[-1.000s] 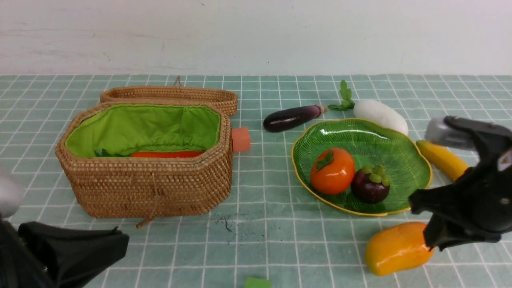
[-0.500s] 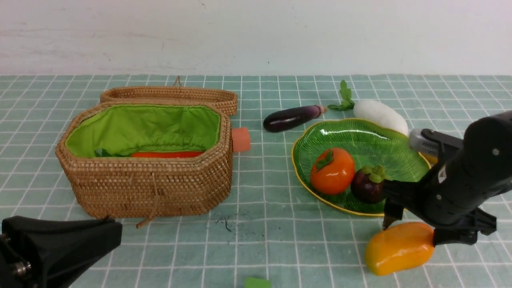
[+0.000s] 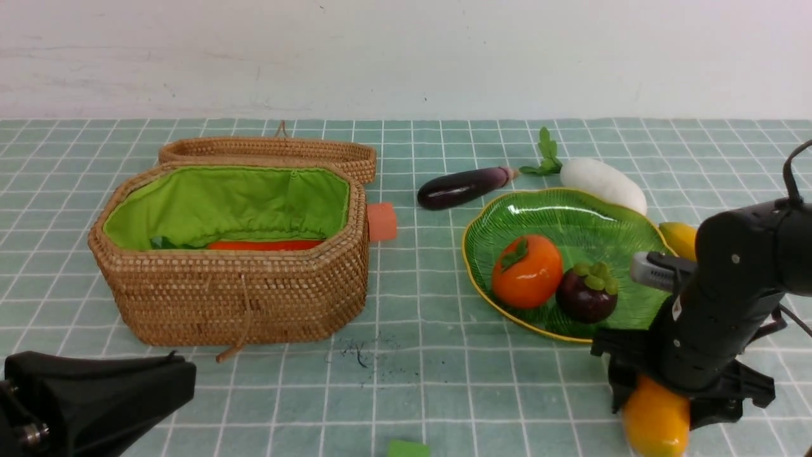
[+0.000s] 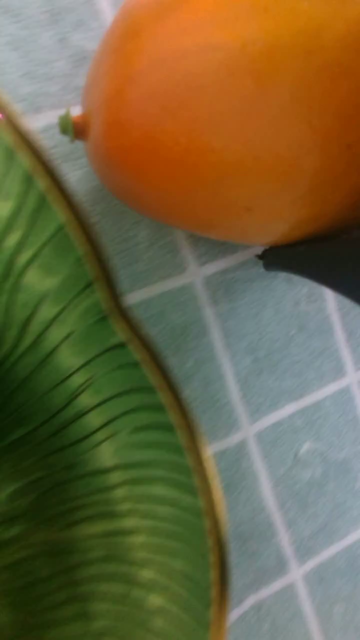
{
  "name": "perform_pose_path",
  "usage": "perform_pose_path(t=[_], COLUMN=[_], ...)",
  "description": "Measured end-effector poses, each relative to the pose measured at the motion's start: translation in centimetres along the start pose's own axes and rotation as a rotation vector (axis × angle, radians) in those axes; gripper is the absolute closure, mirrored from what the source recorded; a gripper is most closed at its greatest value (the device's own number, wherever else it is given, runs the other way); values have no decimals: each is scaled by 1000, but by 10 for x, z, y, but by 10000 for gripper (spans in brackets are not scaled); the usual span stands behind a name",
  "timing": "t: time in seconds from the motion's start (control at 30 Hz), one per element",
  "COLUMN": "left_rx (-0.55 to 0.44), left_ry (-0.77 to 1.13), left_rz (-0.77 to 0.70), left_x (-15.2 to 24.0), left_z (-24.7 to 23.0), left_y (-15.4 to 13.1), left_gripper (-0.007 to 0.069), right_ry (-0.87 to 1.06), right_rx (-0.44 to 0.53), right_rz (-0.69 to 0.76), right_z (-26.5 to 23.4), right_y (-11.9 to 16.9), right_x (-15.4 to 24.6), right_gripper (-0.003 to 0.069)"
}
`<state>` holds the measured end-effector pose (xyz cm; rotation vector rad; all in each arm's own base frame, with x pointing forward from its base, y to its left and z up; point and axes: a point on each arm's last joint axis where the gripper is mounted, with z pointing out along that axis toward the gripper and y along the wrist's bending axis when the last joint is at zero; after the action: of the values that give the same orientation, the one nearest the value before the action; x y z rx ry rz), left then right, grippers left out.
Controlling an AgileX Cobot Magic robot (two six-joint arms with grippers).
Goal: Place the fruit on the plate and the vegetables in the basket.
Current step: Use the right arm to grab a mango and put it into the right plate
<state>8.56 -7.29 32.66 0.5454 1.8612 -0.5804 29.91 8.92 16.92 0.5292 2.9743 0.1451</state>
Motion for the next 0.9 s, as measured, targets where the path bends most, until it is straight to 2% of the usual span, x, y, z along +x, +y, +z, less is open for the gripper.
perform_pose_path(t=[0.27, 0.37, 0.47, 0.53, 0.63, 0.73, 0.9], left_rx=[3, 3, 10, 15, 16, 16, 16], left_ry=[0, 0, 1, -5, -10, -16, -16], left_rz=[-6, -7, -22, -31, -21, -9, -10], left_x=[0, 0, 0, 0, -1, -1, -1], left_z=[0, 0, 0, 0, 0, 0, 0], left_y=[0, 0, -1, -1, -1, -1, -1], left_gripper=[638, 638, 638, 638, 638, 638, 638], right_ry=[11, 30, -45, -194, -317, -381, -347], right_rx=[13, 21, -12, -53, -58, -40, -14], right_rz=[-218, -254, -271, -324, -393, -478, -562], right_z=[-1, -15, -49, -85, -100, -92, -56], right_y=[-1, -2, 4, 11, 11, 12, 21], right_x=[1, 3, -5, -28, -59, -94, -124], right_gripper=[127, 127, 127, 127, 127, 127, 127])
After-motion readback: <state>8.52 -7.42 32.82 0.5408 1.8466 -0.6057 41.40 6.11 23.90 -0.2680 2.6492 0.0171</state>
